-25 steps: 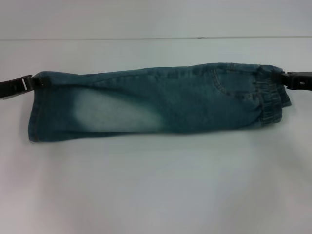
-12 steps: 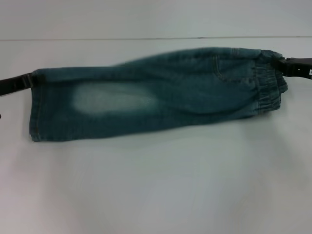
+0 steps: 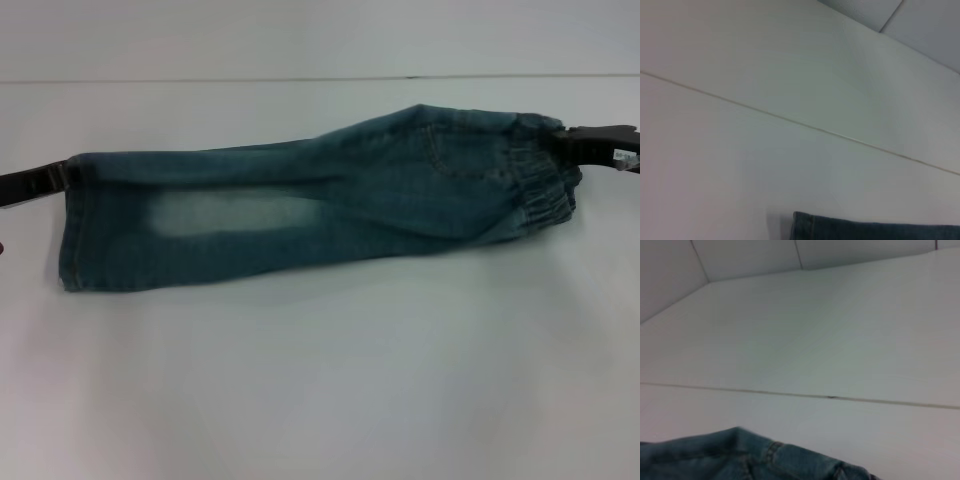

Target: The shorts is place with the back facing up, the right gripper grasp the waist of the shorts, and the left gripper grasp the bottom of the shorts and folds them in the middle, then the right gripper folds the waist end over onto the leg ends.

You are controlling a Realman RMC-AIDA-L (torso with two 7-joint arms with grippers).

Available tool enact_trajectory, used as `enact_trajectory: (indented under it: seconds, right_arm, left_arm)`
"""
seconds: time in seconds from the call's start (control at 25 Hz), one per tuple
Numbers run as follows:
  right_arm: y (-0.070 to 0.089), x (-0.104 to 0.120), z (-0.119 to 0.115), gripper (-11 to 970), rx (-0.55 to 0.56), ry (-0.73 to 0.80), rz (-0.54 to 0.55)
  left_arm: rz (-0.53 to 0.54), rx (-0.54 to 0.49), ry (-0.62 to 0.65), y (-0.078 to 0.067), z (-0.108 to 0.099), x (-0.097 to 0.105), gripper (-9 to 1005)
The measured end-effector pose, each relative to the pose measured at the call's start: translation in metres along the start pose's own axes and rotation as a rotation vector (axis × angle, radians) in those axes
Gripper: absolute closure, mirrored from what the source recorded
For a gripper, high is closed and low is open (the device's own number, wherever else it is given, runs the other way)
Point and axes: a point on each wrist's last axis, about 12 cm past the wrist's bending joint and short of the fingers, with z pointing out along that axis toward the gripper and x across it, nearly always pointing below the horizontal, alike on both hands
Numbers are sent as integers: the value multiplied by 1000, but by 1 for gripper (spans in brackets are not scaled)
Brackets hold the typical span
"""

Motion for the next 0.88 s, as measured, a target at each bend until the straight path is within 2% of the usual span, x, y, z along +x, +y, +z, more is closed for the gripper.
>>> enact_trajectory:
  seconds: [0.28, 0.4, 0.48, 0.68, 0.8, 0.84, 0.88]
  right_arm:
    - [3, 2, 1, 874, -18, 17, 0]
    - [2, 3, -2, 873, -28, 10, 8]
    - [2, 3, -4, 644, -39, 1, 16]
    - [-2, -6, -19, 465, -80, -51, 39]
    - [-10, -17, -34, 335, -87, -75, 64]
    - [-13, -22, -40, 287, -88, -78, 76]
    - [-16, -27, -45, 240, -89, -75, 90]
  left_arm:
    - [-10, -1, -10, 0, 0, 2, 827]
    - [-23, 0, -29, 2, -3, 2, 711]
    - [-29, 9, -48, 3, -4, 2, 634]
    - [-15, 67, -79, 0, -9, 3, 435]
    - [41, 148, -89, -9, -11, 5, 306]
    - [96, 215, -89, -17, -12, 9, 261]
    - [96, 215, -89, -17, -12, 9, 217]
